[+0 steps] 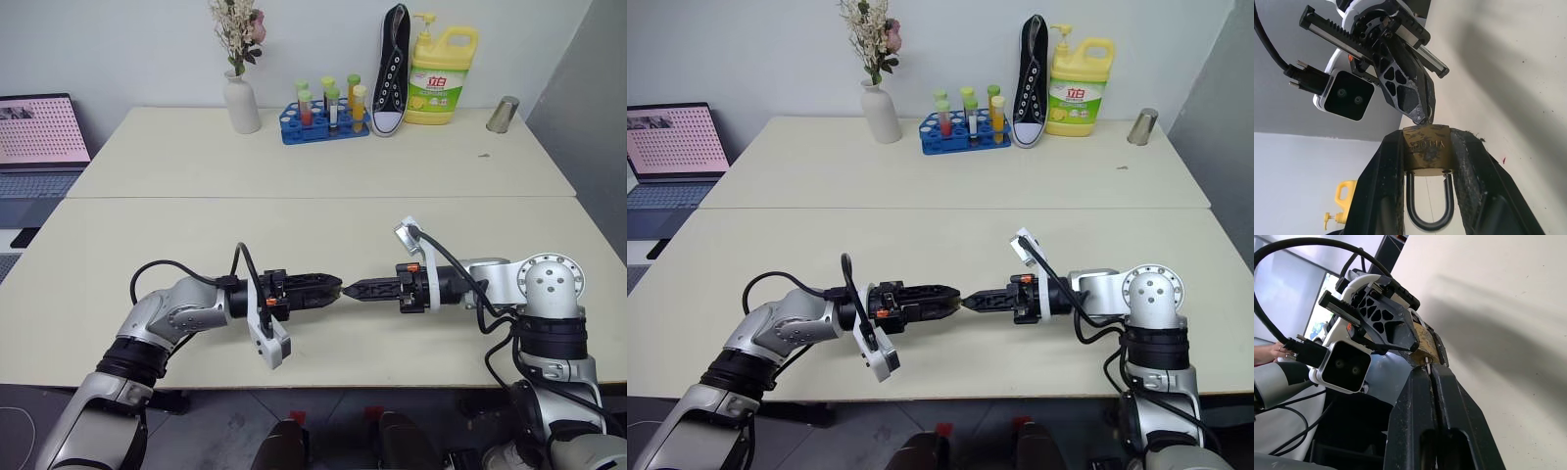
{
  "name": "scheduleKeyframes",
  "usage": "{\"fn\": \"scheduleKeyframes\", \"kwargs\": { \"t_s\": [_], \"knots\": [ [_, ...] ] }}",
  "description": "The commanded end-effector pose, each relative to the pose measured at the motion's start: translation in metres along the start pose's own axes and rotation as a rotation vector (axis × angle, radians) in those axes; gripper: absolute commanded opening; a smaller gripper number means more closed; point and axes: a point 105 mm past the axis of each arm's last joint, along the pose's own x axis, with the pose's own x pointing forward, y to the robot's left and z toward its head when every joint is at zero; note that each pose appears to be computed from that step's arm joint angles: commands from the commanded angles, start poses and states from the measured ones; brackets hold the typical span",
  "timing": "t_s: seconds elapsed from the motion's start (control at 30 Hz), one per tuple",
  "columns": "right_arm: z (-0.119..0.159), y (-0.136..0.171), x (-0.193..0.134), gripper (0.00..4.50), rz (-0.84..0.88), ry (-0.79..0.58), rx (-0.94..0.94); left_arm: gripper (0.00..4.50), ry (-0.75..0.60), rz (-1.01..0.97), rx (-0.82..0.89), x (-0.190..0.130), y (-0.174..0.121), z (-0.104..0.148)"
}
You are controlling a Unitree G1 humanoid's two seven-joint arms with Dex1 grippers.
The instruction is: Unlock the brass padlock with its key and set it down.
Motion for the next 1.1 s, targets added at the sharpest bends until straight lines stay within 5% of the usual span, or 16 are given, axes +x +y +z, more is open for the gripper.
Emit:
{"fn": "scheduleKeyframes", "kwargs": {
  "t_s": [0.03,0.17,0.23,0.6,0.73,1.1],
  "knots": [
    [0.006,0.024,0.004,0.00,0.097,0.017,-0.068,0.97,-0.006,-0.014,0.001,0.001,-0.002,0.001],
    [0.008,0.024,0.008,0.00,0.078,0.002,-0.097,0.97,-0.001,-0.007,-0.005,0.001,-0.002,0.001],
    [0.008,0.025,0.008,0.50,0.075,-0.005,-0.118,0.97,0.000,-0.002,-0.009,0.001,-0.002,0.001],
    [-0.002,0.011,-0.009,4.37,-0.109,-0.034,-0.421,0.97,0.007,0.033,-0.045,0.002,0.002,0.002],
    [0.000,-0.001,-0.014,4.50,-0.194,-0.073,-0.569,0.97,0.007,0.041,-0.050,0.002,0.004,0.002],
    [-0.002,0.012,0.014,4.50,-0.075,-0.131,-0.541,0.97,-0.016,0.047,-0.063,0.005,0.005,0.004]
  ]
}}
